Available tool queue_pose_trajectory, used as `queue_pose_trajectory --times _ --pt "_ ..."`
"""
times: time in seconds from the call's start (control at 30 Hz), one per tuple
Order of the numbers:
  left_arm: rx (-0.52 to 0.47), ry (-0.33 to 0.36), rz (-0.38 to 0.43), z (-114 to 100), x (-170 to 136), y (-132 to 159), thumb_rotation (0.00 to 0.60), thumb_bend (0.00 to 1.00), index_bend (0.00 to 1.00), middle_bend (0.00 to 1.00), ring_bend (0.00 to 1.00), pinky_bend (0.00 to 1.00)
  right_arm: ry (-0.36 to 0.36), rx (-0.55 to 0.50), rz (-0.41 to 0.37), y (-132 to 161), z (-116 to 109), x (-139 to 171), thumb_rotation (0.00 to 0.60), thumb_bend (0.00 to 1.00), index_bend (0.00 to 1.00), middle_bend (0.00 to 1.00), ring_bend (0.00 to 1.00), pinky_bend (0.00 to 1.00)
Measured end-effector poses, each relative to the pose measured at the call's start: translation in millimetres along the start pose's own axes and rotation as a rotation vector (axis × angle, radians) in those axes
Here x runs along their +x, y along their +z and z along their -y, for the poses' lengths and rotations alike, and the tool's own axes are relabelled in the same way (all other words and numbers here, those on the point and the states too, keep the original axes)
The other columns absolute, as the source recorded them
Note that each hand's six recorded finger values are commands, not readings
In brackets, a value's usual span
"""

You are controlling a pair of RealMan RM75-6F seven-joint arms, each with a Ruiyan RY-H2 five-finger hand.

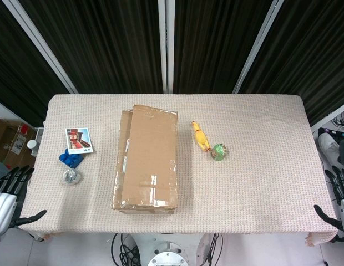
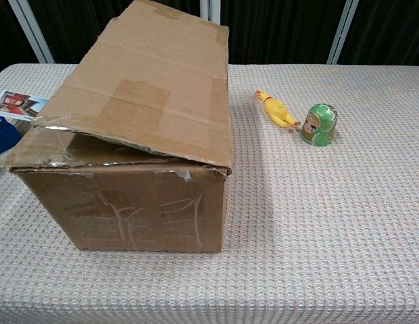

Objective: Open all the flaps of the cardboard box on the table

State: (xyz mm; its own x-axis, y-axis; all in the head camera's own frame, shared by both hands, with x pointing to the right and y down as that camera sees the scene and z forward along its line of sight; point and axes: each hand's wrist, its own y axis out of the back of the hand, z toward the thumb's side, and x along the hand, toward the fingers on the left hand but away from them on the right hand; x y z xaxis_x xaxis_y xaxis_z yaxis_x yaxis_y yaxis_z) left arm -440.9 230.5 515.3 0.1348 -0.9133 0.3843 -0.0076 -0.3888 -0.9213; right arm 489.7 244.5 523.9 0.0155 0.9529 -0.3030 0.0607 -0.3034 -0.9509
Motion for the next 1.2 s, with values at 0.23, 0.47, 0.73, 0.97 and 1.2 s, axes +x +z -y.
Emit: queue_pose_trajectory --times 0.23,0.47,0.73,0.97,1.2 --pt "-0.006 0.001 -0.005 2 -2 -1 0.398 0.00 0.04 0.07 0.06 0.21 0.005 0.004 -0.010 2 1 -3 0.600 0.12 0.00 0.00 0.00 0.00" --pt "-0.002 0.009 -0.011 -3 -2 -4 0.398 0.00 0.04 0.07 0.06 0.21 -0.004 -0.007 -0.055 13 -2 -10 0.600 0.13 0.00 0.00 0.00 0.00" --pt "0.003 -0.001 -0.015 -2 -3 -5 0.401 0.00 0.04 0.07 0.06 0.21 -0.005 -0.038 -0.231 66 -14 -40 0.600 0.47 0.00 0.00 0.00 0.00" --pt "-0.007 -0.010 -0.009 0 -4 -3 0.401 0.00 0.04 0.07 0.06 0.21 0.022 -0.076 -0.522 166 -43 -93 0.600 0.99 0.00 0.00 0.00 0.00" --pt "-0.032 -0.013 -0.008 4 -5 0 0.398 0.00 0.04 0.07 0.06 0.21 0.096 0.006 -0.733 274 -54 -145 0.600 1.00 0.04 0.11 0.00 0.00"
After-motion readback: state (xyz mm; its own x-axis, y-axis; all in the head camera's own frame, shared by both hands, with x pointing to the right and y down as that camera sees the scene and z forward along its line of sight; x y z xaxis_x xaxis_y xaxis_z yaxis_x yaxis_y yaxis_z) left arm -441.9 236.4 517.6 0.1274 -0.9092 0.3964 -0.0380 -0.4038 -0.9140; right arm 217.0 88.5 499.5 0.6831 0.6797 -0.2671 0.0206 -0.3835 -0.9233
